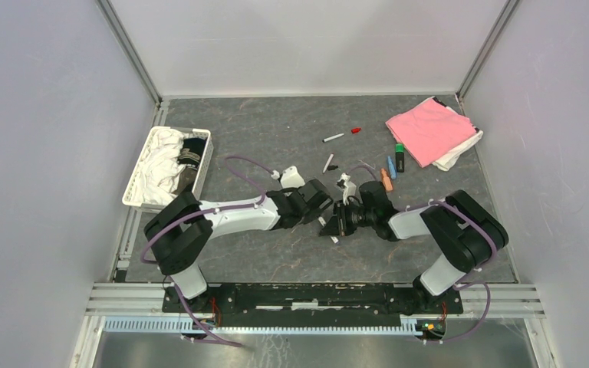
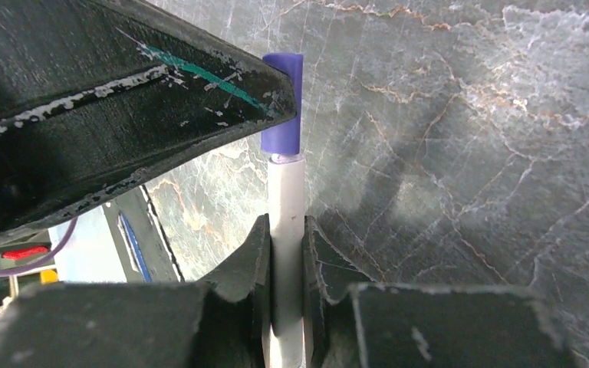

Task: Insert the pens into the pen caps
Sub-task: Insert the pen cap onto the pen.

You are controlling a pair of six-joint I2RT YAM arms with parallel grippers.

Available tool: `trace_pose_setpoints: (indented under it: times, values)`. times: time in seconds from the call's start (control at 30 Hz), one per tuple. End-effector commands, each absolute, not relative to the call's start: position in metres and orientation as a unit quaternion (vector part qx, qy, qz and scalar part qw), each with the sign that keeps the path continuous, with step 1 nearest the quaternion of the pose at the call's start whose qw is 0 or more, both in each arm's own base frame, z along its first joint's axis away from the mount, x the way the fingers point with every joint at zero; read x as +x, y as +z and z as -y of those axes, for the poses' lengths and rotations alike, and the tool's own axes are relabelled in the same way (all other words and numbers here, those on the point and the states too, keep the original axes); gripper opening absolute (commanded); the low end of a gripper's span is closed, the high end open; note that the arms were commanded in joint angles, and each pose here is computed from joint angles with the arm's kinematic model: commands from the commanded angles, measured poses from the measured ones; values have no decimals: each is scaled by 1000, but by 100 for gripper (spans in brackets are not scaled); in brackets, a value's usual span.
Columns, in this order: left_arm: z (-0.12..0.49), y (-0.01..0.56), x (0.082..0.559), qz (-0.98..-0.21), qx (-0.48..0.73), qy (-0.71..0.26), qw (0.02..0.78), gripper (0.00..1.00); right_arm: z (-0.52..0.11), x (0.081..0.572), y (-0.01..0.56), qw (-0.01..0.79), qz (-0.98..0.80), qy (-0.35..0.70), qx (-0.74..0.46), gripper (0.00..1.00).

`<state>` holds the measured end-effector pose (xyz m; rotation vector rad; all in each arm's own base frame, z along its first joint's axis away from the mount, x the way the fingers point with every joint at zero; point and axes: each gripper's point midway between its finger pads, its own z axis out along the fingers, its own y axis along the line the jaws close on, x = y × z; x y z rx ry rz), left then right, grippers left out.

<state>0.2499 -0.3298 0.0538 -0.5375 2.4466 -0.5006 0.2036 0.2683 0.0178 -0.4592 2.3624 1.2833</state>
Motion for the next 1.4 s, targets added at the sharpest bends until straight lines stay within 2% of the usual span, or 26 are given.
trace_pose_setpoints:
  times: [0.0, 0.17, 0.37, 0.77, 1.07, 1.23, 1.3, 1.37]
  values:
    - [367, 85, 232, -905, -210, -249, 272, 2, -271, 227, 40, 299, -813, 455, -207, 0]
    - [365, 98, 230, -897, -213, -259, 287, 2, -274, 227, 68, 355, -763, 471, -265, 0]
    - [364, 122, 226, -884, -208, -276, 313, 4, -268, 233, 97, 412, -723, 477, -282, 0]
    - [361, 158, 218, -873, -191, -265, 362, 11, -259, 236, 125, 456, -683, 482, -304, 0]
    - [335, 197, 212, -858, -122, -263, 423, 18, -254, 236, 140, 477, -664, 486, -309, 0]
    - [329, 231, 201, -819, -23, -323, 473, 30, -250, 236, 148, 488, -651, 488, -317, 0]
    - [329, 247, 191, -790, 22, -366, 492, 43, -248, 236, 153, 495, -642, 490, -322, 0]
    - [329, 264, 183, -753, 62, -403, 516, 61, -246, 234, 161, 503, -629, 491, -331, 0]
